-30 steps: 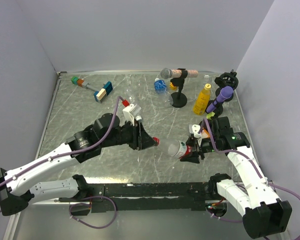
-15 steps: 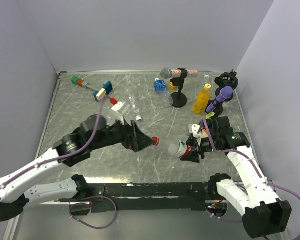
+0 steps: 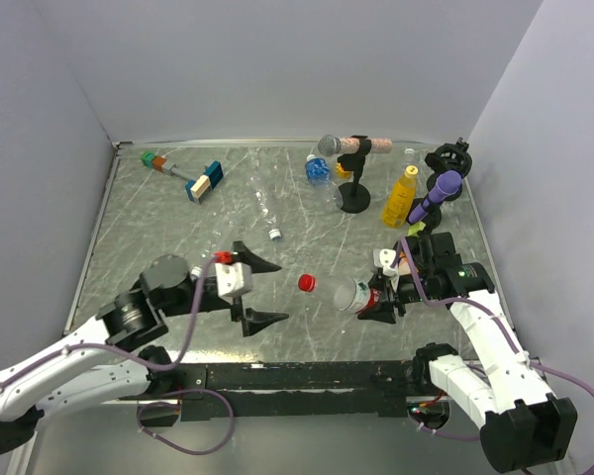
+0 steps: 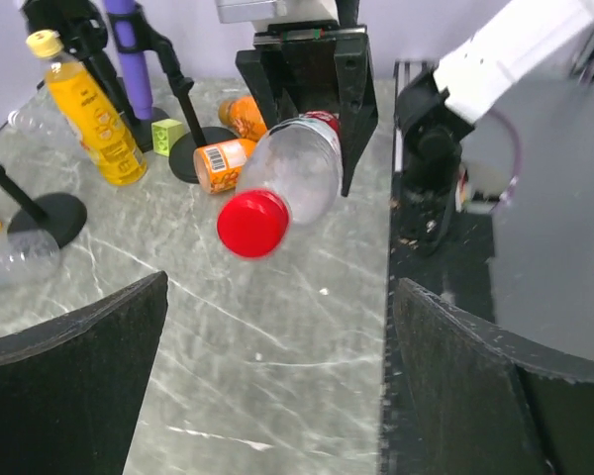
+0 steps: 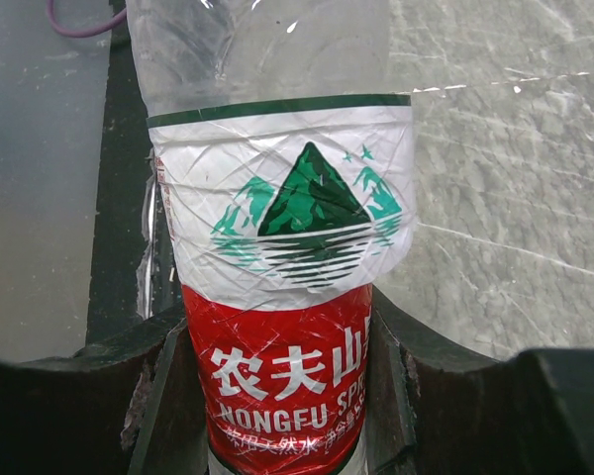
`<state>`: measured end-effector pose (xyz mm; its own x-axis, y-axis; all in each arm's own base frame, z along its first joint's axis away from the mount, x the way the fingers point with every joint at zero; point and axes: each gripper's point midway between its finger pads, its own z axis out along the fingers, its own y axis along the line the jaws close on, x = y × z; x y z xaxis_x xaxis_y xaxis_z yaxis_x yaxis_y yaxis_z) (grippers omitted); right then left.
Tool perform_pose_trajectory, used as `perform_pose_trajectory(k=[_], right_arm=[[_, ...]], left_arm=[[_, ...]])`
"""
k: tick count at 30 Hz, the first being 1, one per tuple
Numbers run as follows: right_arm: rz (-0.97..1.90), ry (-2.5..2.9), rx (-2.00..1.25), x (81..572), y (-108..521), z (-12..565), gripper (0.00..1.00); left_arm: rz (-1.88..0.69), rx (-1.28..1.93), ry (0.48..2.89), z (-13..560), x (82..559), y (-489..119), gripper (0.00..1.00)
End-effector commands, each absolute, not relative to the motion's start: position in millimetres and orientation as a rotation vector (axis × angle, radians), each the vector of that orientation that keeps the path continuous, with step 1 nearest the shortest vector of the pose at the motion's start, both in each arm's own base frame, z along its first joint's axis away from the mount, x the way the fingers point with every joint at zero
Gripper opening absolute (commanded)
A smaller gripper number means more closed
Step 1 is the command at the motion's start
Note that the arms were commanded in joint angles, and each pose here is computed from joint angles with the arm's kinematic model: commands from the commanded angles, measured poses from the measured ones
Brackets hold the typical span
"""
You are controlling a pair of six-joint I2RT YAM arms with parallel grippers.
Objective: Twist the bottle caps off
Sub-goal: Unscrew the bottle cap from the plastic bottle.
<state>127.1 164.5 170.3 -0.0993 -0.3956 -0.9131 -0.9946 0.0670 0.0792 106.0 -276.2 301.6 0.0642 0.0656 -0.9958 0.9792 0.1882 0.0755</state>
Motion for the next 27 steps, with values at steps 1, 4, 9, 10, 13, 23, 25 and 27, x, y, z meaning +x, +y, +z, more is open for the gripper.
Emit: perform_pose_trajectory(k=[1, 4, 9, 10, 13, 23, 25, 27], right_arm=[[1.029, 1.540, -1.433, 124, 167, 175, 0.36], [1.029, 1.534, -1.435, 124, 168, 175, 0.36], [1.026, 1.532, -1.437, 124, 167, 175, 0.36], [1.033, 1.537, -1.434, 124, 168, 174, 0.36], [1.028, 1.535, -1.435, 124, 168, 175, 0.36], [1.034, 1.539, -1.433, 124, 168, 174, 0.36], [1.031, 1.539, -1.434, 124, 168, 174, 0.36], [1.034, 1.539, -1.433, 125, 168, 175, 0.36]], left_arm=[[-0.927, 1.284, 1.086, 326, 111, -300, 0.99], [-0.946, 1.301, 1.094, 321, 114, -311, 0.96], [-0.956, 1.312, 1.109, 315, 119, -320, 0.88], [-0.955, 1.309, 1.126, 313, 121, -322, 0.86], [-0.953, 1.291, 1.152, 313, 125, -324, 0.82], [-0.983, 1.230, 1.154, 317, 126, -320, 0.67], [-0.992, 1.233, 1.162, 316, 126, -320, 0.64], [-0.994, 1.240, 1.171, 314, 126, -320, 0.61]])
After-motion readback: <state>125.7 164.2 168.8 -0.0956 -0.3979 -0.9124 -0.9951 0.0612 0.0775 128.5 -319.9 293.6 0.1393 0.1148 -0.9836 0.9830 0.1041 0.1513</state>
